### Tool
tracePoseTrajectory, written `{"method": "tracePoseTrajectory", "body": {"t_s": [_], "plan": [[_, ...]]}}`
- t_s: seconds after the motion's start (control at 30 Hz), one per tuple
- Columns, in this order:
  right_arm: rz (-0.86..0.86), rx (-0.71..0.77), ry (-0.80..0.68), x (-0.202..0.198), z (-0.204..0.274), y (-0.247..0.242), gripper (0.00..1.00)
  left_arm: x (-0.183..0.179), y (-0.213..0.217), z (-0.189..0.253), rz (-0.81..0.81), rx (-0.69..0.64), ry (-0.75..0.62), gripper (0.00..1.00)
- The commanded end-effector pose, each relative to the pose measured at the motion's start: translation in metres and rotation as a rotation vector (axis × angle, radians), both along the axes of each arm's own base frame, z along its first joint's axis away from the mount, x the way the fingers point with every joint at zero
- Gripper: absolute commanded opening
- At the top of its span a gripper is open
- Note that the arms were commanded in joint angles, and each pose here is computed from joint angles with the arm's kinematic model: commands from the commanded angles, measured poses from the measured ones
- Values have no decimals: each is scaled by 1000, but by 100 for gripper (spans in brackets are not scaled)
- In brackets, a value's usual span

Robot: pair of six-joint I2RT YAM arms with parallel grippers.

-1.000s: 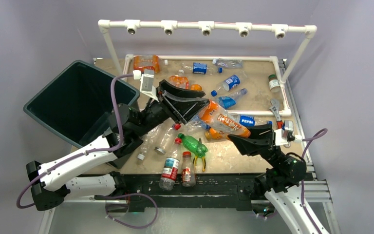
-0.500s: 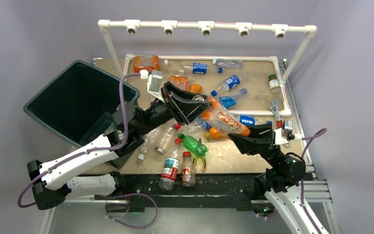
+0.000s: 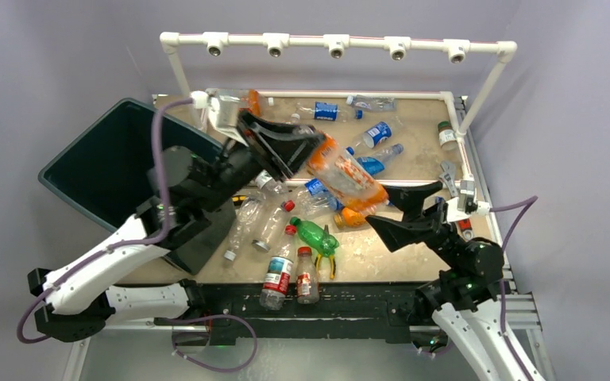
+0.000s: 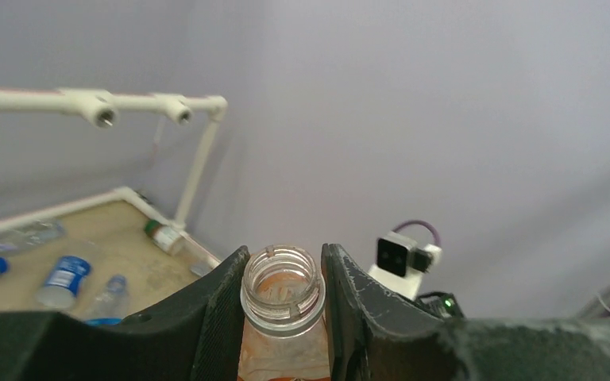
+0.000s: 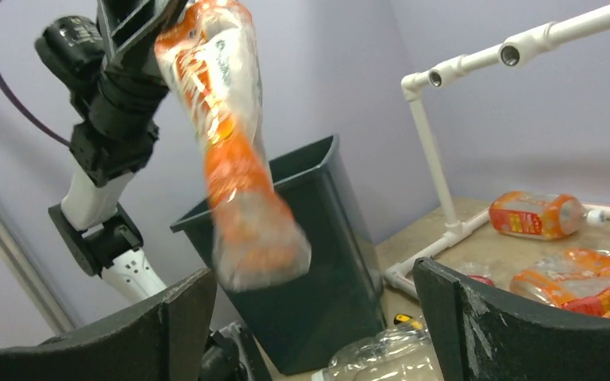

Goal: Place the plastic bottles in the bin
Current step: Pick up the plastic bottle at the center of the board, then place the plastic bottle in the trash bin.

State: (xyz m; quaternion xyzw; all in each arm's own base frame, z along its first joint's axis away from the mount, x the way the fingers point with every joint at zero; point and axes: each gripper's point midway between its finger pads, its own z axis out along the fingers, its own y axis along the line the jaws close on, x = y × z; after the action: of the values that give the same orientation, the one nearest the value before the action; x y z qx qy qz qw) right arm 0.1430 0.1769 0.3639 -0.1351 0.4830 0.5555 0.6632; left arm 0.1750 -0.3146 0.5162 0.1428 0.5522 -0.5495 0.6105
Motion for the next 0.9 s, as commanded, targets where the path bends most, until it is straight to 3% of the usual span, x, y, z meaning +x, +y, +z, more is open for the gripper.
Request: {"method": "tracePoseTrajectory", "body": {"t_s": [0.0,0.13,0.33,0.67,0.87], "plan": [[-73,-92,-11,-2,15,-7,99,21,70,49,313,26,-56,0],[-140,-146,15,-1,11,-16,99,39,135,65,603,47,-11,0],[-231,-198,126,13,-16,-27,99,57,216,66,1030,197,107,0],[-215,-166,219,20,-47,-25,99,62,260,92,1443,459,153,0],[-206,-177,250,26,-57,-21,99,59,267,52,1562,694,216,0]]}}
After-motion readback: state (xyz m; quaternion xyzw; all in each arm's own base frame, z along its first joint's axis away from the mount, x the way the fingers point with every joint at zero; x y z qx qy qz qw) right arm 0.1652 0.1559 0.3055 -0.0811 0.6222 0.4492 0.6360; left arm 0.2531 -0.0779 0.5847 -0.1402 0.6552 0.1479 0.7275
